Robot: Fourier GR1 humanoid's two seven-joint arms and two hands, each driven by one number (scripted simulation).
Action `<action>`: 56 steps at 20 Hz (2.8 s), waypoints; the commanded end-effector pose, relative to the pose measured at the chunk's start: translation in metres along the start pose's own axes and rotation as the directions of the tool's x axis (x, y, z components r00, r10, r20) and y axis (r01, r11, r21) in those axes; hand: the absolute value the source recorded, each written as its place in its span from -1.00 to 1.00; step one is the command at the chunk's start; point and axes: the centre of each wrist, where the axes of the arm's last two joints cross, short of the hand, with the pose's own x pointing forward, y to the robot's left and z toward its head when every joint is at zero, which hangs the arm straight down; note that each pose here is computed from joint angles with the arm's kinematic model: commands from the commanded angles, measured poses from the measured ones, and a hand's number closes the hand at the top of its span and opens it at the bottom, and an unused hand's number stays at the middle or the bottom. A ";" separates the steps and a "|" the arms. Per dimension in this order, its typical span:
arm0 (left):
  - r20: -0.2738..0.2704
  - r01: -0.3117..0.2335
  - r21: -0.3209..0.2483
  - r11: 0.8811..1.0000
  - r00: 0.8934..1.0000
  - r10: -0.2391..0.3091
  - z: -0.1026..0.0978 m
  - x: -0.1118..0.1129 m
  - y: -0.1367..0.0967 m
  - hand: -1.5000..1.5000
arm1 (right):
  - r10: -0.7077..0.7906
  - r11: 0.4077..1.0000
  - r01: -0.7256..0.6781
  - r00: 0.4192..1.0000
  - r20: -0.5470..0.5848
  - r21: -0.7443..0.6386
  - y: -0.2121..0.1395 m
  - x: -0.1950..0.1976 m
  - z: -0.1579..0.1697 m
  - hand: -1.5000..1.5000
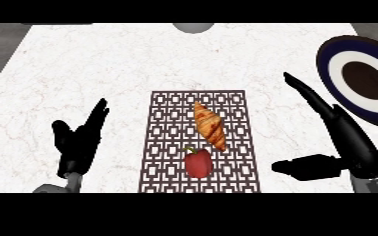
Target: Pick the bell pepper from the placemat and place it in the plate
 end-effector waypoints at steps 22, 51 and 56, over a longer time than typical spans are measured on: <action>-0.076 -0.019 -0.047 0.999 0.997 0.016 0.006 -0.011 -0.023 0.00 | 0.226 0.940 -0.159 0.954 -0.200 0.301 0.142 0.088 -0.003 -1.00; -0.067 -0.030 -0.040 0.999 0.997 0.028 -0.003 -0.011 -0.009 0.00 | 0.487 0.810 -0.380 0.861 -0.150 0.446 0.206 0.043 -0.030 1.00; -0.075 -0.027 -0.059 0.998 0.997 0.023 -0.008 -0.001 -0.017 0.00 | 0.500 0.823 -0.425 0.857 -0.125 0.376 0.186 0.047 -0.043 1.00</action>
